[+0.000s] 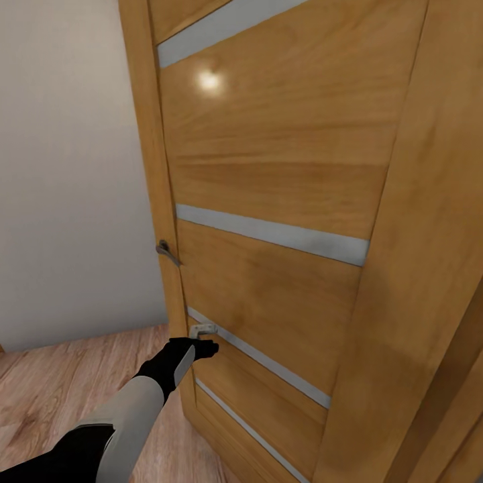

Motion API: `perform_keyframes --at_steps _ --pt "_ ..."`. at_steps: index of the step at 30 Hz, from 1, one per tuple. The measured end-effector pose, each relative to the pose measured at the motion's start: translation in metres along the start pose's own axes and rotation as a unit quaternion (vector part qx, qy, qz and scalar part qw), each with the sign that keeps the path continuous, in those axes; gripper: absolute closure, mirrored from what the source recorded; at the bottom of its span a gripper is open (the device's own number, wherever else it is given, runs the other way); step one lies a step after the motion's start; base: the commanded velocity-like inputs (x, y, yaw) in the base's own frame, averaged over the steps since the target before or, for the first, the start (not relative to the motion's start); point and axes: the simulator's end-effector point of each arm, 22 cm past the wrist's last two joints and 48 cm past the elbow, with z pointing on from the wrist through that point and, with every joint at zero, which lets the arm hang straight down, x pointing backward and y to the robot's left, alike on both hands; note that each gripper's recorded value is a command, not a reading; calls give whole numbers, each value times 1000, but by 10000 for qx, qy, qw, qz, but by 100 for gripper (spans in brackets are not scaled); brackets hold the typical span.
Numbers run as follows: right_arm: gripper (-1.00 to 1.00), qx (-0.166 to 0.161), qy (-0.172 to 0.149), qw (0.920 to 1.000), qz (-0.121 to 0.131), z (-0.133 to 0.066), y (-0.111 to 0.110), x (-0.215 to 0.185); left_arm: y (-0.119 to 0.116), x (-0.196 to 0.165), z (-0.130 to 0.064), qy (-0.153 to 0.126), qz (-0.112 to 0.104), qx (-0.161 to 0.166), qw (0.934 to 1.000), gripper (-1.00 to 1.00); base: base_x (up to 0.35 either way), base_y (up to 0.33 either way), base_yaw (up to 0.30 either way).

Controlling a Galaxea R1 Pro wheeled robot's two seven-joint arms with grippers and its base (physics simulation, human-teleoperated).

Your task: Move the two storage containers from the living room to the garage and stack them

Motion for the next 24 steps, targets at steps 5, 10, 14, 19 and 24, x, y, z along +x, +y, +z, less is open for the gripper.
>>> perform_keyframes --at_steps 5,10,14,19,24 --pt "-100 4 0 10000 0 0 0 0 0 0 0 -1 4 -3 10000 -100 2 2 0" --pt "-100 18 0 10000 0 0 -1 0 0 0 0 -2 5 -4 10000 -100 0 0 0" --pt "-100 5 0 10000 -3 0 0 0 0 0 0 -3 6 -4 10000 -100 0 0 0" --pt "-100 0 -1 10000 -5 0 0 0 0 0 0 2 15 -9 10000 -100 130 59 0" --pt "-100 1 0 10000 -5 0 0 0 0 0 0 1 15 -8 10000 -100 83 39 0"
